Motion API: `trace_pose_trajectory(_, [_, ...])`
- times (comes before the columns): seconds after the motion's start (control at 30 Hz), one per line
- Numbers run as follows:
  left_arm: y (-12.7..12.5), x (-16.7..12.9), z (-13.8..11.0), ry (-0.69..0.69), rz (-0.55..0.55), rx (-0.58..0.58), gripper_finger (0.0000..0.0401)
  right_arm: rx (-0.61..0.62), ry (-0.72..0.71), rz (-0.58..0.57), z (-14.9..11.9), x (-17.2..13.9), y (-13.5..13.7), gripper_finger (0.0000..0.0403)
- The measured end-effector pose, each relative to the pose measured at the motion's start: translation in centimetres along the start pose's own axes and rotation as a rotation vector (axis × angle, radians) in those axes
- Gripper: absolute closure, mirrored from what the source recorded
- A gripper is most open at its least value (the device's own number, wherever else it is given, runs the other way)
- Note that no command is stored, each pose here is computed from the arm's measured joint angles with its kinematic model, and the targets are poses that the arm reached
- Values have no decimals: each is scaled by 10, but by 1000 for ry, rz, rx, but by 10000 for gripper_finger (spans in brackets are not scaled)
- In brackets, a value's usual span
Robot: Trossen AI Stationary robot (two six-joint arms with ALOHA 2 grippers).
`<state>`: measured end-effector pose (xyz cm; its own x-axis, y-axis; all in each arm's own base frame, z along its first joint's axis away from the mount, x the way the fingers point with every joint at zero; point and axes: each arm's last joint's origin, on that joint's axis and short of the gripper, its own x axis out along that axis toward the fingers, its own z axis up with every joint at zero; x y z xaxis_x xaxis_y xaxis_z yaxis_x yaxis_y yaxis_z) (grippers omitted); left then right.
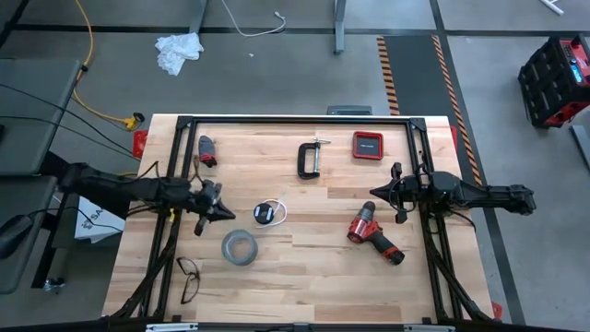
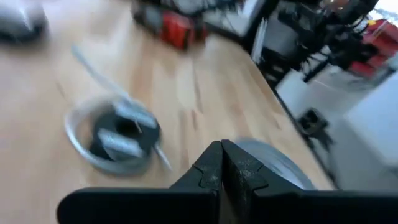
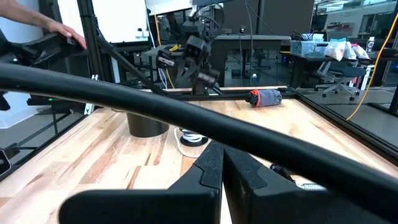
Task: Coil cords
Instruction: Return to Home Position
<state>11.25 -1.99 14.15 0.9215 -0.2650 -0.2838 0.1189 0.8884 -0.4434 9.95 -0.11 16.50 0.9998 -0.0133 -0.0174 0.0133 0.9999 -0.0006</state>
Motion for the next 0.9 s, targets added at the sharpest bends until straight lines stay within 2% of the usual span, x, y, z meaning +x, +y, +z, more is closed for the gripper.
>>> trace_pose_trajectory(0.2, [-2, -12, 11, -187, 122, 347, 398, 0, 0, 0, 0, 0, 0, 402])
trace_pose_trajectory(0.37, [-4, -19, 17, -290, 166, 471, 398, 0, 0, 0, 0, 0, 0, 402])
trace_pose_trajectory(0.5, [-5, -25, 22, -366, 176, 529, 398, 0, 0, 0, 0, 0, 0, 402])
trace_pose_trajectory(0.9, [-3, -26, 22, -370, 210, 516, 398, 0, 1, 0, 0, 0, 0, 402])
